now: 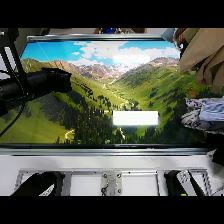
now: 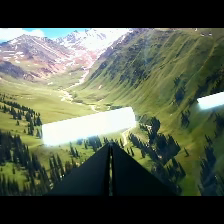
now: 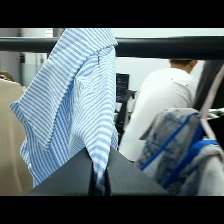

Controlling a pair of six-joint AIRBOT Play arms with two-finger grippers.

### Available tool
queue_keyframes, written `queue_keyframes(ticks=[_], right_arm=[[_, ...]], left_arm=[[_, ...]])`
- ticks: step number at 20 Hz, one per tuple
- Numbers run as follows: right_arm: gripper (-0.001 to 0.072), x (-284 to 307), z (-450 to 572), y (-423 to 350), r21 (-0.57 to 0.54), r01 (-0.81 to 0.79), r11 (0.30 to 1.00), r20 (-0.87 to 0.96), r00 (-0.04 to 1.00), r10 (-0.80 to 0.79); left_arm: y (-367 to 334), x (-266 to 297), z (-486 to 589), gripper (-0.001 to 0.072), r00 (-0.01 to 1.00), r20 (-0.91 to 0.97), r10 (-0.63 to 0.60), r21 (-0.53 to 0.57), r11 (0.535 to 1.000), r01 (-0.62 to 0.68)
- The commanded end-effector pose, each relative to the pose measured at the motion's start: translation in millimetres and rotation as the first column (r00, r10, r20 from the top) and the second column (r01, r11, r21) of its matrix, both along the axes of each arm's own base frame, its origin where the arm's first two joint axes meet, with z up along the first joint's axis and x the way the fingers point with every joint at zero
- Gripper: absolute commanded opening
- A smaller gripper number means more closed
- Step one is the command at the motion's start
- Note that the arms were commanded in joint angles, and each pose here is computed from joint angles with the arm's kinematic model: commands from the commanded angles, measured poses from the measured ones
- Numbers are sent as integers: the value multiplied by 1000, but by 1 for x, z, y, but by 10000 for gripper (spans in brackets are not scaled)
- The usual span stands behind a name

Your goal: Fold the clothes and pants, and hang the long-sleeved shirts on hangers.

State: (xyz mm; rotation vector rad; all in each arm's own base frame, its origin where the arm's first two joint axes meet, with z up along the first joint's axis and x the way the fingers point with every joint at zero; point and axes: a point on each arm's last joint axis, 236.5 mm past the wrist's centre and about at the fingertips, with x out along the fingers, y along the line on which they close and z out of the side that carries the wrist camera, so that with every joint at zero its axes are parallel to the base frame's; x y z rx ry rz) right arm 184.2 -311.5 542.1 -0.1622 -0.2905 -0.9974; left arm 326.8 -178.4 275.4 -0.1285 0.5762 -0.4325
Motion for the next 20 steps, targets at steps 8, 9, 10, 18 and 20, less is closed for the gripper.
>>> queue_keyframes(ticks=[8, 9, 10, 18, 20], right_arm=[[10, -54, -43, -39, 197, 164, 967, -62, 986, -155], [10, -57, -53, -41, 225, 184, 957, -93, 982, -167], [10, -61, -62, -42, 251, 200, 947, -120, 977, -175], [10, -113, -76, -18, 362, 339, 868, -122, 941, -316], [10, -125, -83, -13, 384, 373, 845, -147, 928, -342]], left_arm=[[0, 0, 0, 16, 1000, -2, 0, 0, 1000, 0], [0, 0, 0, 16, 1000, -2, 0, 0, 1000, 0], [0, 0, 0, 16, 1000, -1, 0, 0, 1000, 0], [0, 0, 0, 16, 1000, 11, -12, 18, 1000, 12], [0, 0, 0, 16, 999, 23, -26, 39, 999, 25]])
